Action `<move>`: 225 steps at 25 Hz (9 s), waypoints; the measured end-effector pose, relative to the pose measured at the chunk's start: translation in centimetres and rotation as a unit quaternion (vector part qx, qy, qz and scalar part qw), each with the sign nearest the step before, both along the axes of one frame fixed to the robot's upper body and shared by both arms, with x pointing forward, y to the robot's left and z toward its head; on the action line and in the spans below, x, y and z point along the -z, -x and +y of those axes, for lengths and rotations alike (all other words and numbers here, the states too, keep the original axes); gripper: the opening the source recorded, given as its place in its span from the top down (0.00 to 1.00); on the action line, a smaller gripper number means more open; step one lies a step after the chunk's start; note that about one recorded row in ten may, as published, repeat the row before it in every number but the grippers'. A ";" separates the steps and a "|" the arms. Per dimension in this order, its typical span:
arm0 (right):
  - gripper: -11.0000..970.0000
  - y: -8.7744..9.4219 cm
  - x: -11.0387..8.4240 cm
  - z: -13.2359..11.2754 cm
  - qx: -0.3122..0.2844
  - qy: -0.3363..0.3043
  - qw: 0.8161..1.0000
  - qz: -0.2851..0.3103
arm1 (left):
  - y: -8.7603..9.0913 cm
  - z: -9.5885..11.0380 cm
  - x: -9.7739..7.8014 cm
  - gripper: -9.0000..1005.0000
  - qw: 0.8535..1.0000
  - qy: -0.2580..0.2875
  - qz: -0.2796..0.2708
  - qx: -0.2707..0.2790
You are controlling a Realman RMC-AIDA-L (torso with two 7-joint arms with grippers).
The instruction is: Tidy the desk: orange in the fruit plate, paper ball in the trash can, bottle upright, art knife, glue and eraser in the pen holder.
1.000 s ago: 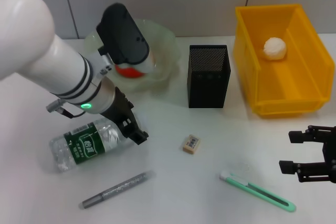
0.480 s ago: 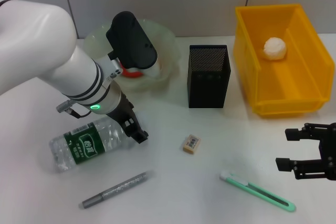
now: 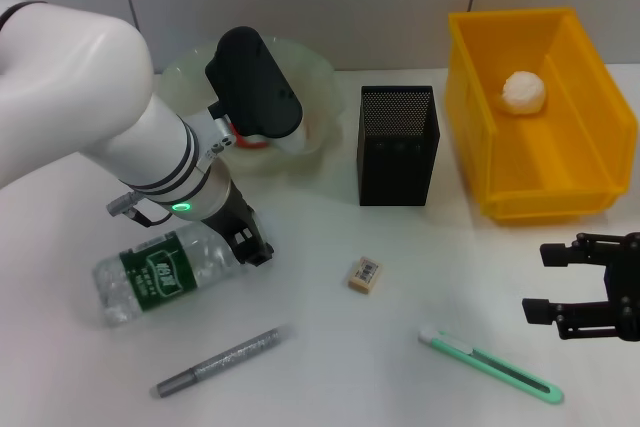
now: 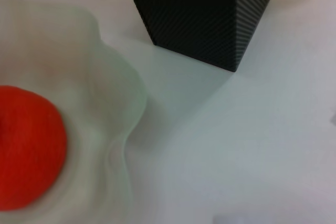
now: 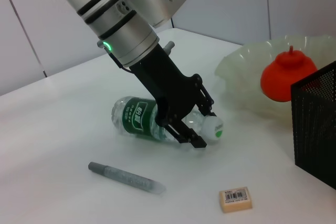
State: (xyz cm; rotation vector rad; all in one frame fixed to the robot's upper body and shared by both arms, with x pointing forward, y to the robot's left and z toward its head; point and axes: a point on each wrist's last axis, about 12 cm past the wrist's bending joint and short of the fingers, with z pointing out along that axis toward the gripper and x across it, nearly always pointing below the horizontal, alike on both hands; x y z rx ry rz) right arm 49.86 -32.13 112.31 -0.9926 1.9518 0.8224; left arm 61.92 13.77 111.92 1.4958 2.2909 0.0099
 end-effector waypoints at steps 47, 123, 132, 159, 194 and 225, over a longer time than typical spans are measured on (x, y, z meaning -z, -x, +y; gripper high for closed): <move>0.23 -1.6 -0.5 1.4 -0.018 -0.012 1.000 -0.004 | 7.5 13.0 -4.9 0.55 0.908 0.380 -0.100 -0.147; 0.28 -2.4 0.3 2.3 -0.029 -0.026 0.999 0.007 | 9.1 18.8 0.1 0.20 0.820 0.516 -0.214 -0.127; 0.28 -2.8 -0.4 2.6 -0.032 -0.025 0.999 0.008 | 14.5 23.1 -0.4 0.20 0.782 0.574 -0.228 -0.085; 0.30 -6.2 -5.8 17.4 -0.017 0.395 0.903 0.168 | 21.5 22.7 4.8 0.21 0.820 0.555 -0.142 0.017; 0.32 -6.8 -0.7 21.6 -0.034 0.437 0.887 0.146 | 21.3 22.6 5.3 0.21 0.826 0.545 -0.141 0.003; 0.77 -7.3 -1.1 21.6 -0.030 0.425 0.890 0.163 | 21.3 22.9 5.3 0.22 0.829 0.541 -0.142 0.000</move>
